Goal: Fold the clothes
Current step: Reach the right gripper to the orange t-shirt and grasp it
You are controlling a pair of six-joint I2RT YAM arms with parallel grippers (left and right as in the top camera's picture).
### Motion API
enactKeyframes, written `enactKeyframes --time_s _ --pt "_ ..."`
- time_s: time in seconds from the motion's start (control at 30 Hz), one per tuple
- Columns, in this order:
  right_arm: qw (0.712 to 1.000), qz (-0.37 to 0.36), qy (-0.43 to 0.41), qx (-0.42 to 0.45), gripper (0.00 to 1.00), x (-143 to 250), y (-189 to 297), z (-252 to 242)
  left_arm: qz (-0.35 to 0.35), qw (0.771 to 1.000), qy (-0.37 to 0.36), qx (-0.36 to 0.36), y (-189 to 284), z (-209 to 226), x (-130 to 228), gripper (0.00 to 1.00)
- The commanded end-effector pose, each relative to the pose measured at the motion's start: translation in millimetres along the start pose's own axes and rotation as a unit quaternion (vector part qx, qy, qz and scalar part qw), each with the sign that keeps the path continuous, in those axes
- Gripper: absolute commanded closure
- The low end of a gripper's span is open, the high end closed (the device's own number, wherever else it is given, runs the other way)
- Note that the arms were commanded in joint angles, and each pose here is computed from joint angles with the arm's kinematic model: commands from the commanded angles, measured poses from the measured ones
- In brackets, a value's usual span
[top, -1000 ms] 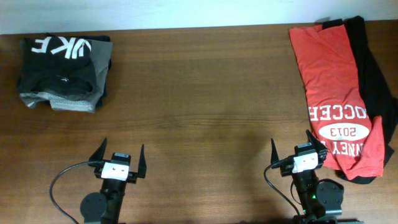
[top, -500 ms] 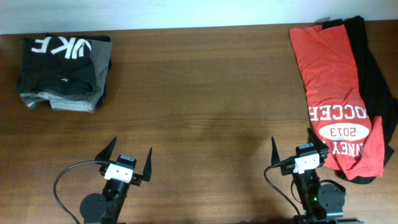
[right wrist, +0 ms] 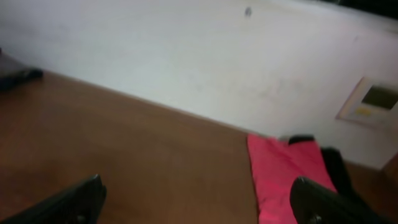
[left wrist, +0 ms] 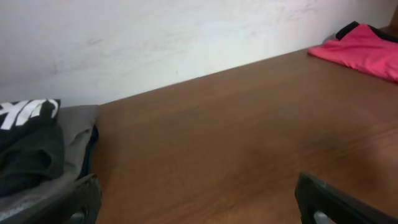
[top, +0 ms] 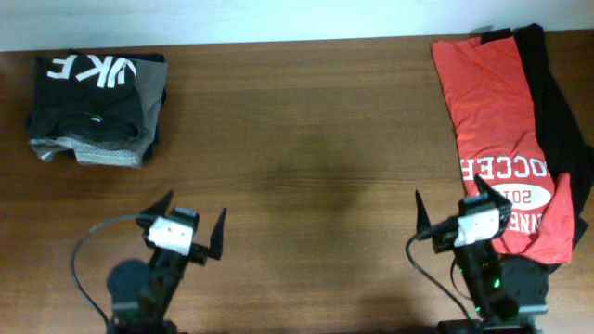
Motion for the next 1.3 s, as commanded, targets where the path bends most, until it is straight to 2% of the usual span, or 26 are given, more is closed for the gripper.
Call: enactKeyframes --time_s 0.0,0.2,0.3,0.4,0.5,0.67,0.77,0.9,0.93,1.03,1.17,1.27 --pt "1.0 0.027 -0.013 -0.004 0.01 -29 -9 -7 0.014 1.0 0.011 0.007 -14 14 -35 0.01" --pt "0.989 0.14 -0.033 -0.024 0.01 -55 -38 -16 0.125 0.99 0.052 0.036 -59 39 -69 0.01" --pt "0.977 0.204 -0.047 -0.045 0.01 -65 -58 -19 0.191 0.977 0.077 0.059 -86 49 -78 0.01" --pt "0.958 0.255 -0.074 -0.106 0.01 -70 -85 -12 0.262 0.956 0.105 0.088 -116 56 -83 0.01" --pt "0.944 0.289 -0.089 -0.13 0.01 -60 -109 -11 0.302 0.94 0.114 0.109 -137 54 -84 0.01" --pt "0.924 0.341 -0.107 -0.134 0.01 -28 -137 -13 0.313 0.932 0.116 0.141 -169 43 -70 0.01" --pt "0.899 0.389 -0.196 -0.045 0.01 3 -149 -45 0.328 0.919 0.129 0.176 -185 29 -52 0.01" --pt "0.86 0.408 -0.299 0.07 0.0 34 -144 -101 0.336 0.911 0.133 0.199 -196 17 -40 0.01" --pt "0.852 0.409 -0.315 0.089 0.0 40 -141 -114 0.337 0.91 0.13 0.203 -199 14 -39 0.01" --pt "0.831 0.406 -0.348 0.155 0.08 58 -128 -156 0.333 0.911 0.119 0.213 -203 5 -39 0.01" --pt "0.793 0.388 -0.388 0.264 0.09 90 -108 -219 0.316 0.916 0.09 0.231 -209 -9 -46 0.01" --pt "0.773 0.391 -0.403 0.295 0.12 109 -96 -241 0.305 0.919 0.083 0.235 -212 -15 -50 0.01"
Point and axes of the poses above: each gripper's point midway between its finger pads, its own y axis back along the fingers, its own z axis along the line the jaws close on, x = y × z, the point moved 6 cm from there along y, back along the fingers, and after that the axes turned 4 degrees about -y, right-handed, at the moved point
